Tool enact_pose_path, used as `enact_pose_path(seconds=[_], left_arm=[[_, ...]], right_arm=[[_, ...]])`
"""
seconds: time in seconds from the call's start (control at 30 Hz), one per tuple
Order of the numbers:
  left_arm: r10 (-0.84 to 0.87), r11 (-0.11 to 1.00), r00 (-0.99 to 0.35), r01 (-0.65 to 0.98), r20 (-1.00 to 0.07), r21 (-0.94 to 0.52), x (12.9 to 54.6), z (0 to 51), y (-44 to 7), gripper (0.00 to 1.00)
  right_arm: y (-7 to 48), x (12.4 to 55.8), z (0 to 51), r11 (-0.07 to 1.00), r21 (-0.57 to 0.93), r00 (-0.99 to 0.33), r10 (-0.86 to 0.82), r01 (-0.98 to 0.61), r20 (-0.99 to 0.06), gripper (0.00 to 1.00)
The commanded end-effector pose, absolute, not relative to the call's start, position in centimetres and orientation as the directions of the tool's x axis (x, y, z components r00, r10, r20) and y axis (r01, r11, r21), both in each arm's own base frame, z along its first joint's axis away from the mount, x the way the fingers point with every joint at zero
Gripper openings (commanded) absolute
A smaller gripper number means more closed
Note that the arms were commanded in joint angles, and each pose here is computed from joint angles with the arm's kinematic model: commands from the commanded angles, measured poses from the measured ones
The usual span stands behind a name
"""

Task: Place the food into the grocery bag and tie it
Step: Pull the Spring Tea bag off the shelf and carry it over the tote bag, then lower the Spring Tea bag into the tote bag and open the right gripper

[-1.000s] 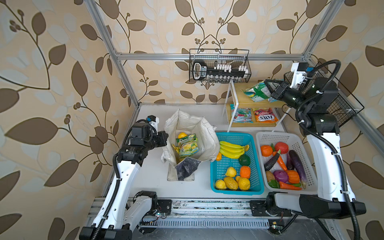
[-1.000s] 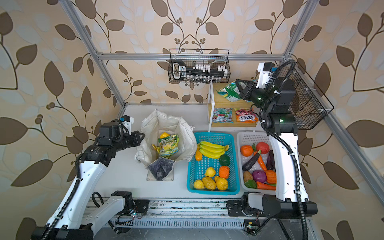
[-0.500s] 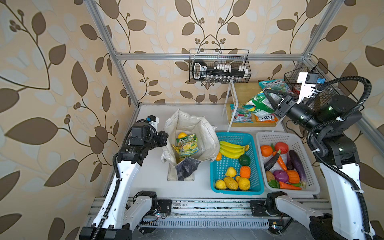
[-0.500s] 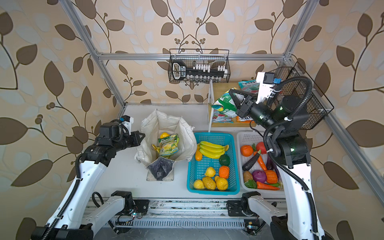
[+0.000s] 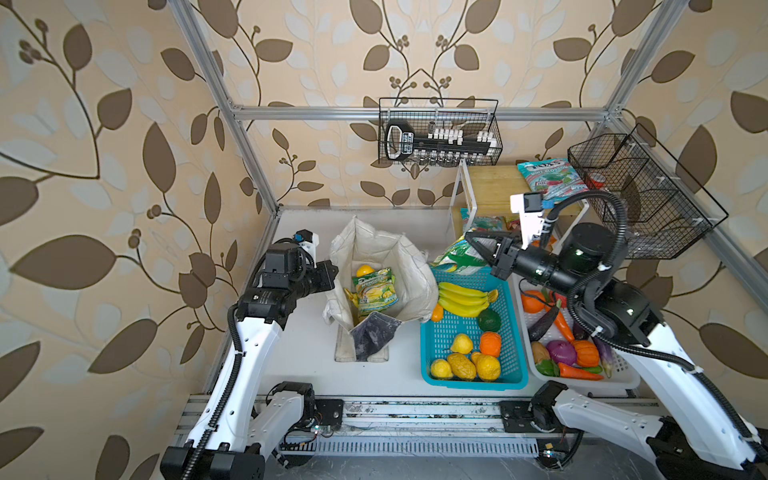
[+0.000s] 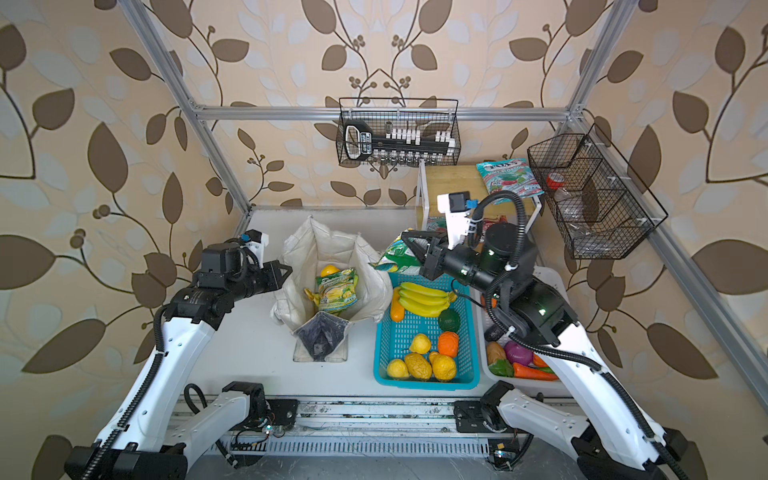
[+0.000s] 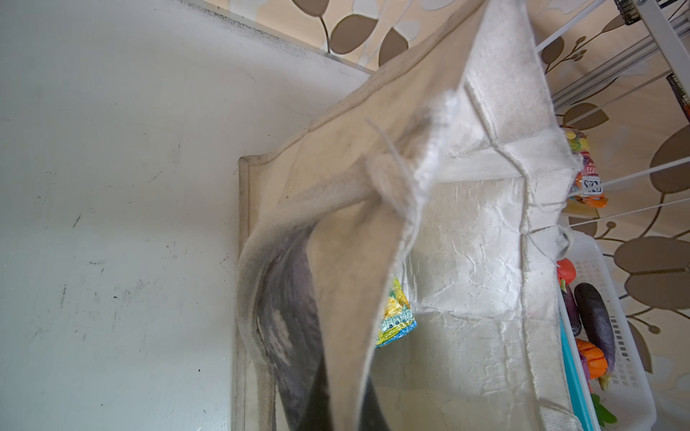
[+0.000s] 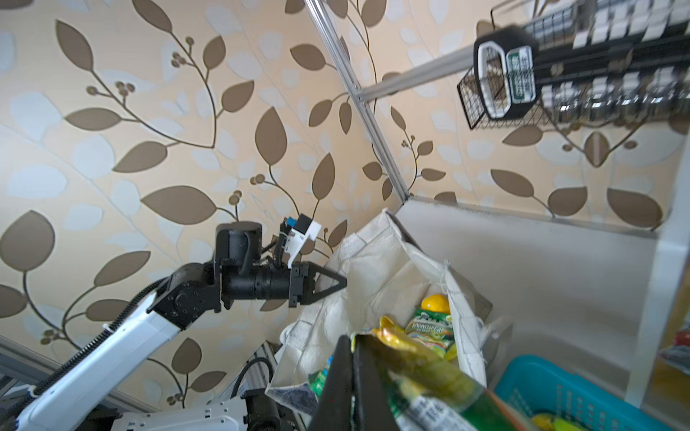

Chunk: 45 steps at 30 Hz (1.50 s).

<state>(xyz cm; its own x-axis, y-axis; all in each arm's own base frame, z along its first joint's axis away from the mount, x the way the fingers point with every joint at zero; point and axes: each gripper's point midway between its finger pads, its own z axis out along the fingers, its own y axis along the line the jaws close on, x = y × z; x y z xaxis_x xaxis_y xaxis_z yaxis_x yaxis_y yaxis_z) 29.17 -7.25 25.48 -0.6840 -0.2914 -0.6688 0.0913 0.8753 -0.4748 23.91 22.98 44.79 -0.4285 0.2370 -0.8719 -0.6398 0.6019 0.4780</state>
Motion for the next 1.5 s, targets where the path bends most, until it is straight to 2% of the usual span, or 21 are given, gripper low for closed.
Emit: enact_pose_path(seconds=[0.0, 0.1, 0.37, 0.73, 0.9, 1.17, 1.47], left_arm=[[-0.301, 0.863, -0.657, 0.122, -0.691, -0.491, 29.7, 26.7, -7.4, 0.00], [-0.296, 0.860, -0.662, 0.129, -0.689, -0.493, 29.6, 26.6, -7.6, 0.00], [-0.299, 0.850, -0.667, 0.140, -0.683, -0.508, 29.6, 26.7, -7.9, 0.00], [-0.299, 0.856, -0.673, 0.125, -0.677, -0.501, 29.8, 26.1, -7.7, 0.00], [-0.299, 0.861, -0.672, 0.116, -0.677, -0.495, 29.9, 26.0, -7.5, 0.00], [-0.296, 0.860, -0.674, 0.120, -0.677, -0.497, 29.9, 26.1, -7.6, 0.00], [-0.297, 0.860, -0.675, 0.119, -0.676, -0.496, 29.9, 26.0, -7.6, 0.00]], right_arm=[[25.4, 23.8, 44.6, 0.588, 0.464, -0.391, 0.257, -0.663, -0.884, 0.00], [28.5, 23.2, 42.3, 0.604, 0.437, -0.404, 0.199, -0.667, -0.893, 0.00], [36.3, 23.8, 38.8, 0.526, 0.456, -0.469, 0.118, -0.718, -0.875, 0.00], [43.1, 29.6, 35.8, 0.546, 0.422, -0.487, 0.030, -0.723, -0.873, 0.00], [46.7, 30.7, 33.5, 0.517, 0.433, -0.521, -0.029, -0.739, -0.853, 0.00], [46.3, 31.6, 25.8, 0.594, 0.433, -0.577, -0.066, -0.678, -0.814, 0.00], [47.6, 31.6, 25.2, 0.552, 0.438, -0.566, -0.076, -0.709, -0.821, 0.00]])
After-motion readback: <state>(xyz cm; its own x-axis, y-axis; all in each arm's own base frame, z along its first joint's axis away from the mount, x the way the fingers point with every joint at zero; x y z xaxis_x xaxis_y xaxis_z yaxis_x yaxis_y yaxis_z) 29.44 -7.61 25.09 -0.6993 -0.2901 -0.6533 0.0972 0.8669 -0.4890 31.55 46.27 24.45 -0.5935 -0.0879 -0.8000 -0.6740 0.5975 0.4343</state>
